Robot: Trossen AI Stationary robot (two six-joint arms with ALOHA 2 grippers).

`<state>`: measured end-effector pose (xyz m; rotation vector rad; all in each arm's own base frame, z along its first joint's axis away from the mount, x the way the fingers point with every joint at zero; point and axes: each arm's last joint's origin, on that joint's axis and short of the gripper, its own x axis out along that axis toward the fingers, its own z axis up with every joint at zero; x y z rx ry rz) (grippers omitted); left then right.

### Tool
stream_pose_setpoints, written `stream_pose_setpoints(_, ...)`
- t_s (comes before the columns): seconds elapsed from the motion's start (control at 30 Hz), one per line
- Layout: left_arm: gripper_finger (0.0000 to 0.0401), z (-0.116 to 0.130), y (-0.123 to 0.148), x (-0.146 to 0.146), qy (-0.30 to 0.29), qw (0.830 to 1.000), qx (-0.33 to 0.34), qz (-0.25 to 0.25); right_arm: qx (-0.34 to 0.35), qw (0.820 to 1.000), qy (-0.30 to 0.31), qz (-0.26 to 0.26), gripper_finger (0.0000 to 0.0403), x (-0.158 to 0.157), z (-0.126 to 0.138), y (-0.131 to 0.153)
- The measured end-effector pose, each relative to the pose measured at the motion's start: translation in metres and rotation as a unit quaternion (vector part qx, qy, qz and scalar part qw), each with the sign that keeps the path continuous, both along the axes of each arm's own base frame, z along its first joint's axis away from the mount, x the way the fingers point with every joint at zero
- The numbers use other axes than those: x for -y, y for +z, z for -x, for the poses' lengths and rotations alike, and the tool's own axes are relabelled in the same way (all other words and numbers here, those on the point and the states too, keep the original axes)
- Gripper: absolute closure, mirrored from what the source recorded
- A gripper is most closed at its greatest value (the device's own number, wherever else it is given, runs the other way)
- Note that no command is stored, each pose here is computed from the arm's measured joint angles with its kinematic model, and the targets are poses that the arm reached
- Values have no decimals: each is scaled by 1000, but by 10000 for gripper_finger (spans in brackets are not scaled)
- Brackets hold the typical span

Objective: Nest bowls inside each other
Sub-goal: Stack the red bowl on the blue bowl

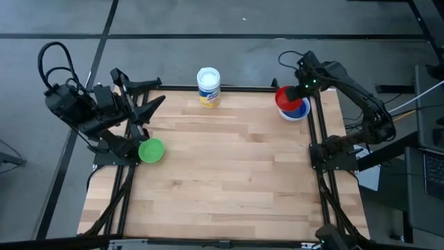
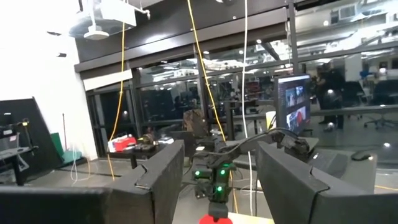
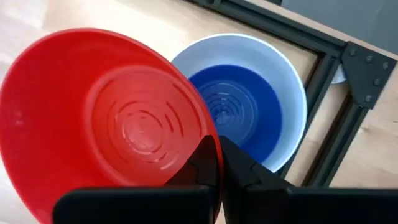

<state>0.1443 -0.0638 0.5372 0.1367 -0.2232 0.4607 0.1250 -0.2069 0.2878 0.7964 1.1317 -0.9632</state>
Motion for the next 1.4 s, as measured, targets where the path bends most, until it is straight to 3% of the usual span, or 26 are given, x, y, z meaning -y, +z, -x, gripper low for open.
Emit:
stream_pose_setpoints(0.2,208,0,0,1,-15,1000,4,-5,-41,998,-40,0,401,7,-8,-12)
stream_pose_setpoints(0.73,208,7,0,16,-77,997,9,-4,-21,970,-240,38,401,31,-15,-33)
stream_pose_setpoints(0.97,208,10,1,22,-104,994,8,-18,-18,954,-289,-75,401,25,-15,-59)
stream_pose_setpoints(1.03,208,12,1,23,-108,994,7,-23,-13,949,-303,-86,401,20,-13,-64)
stream_pose_setpoints(1.17,208,17,2,20,-115,993,5,-26,0,943,-327,-66,401,12,-12,-65)
stream_pose_setpoints(1.4,208,30,4,13,-125,992,8,-22,26,903,-428,4,401,6,-4,-46)
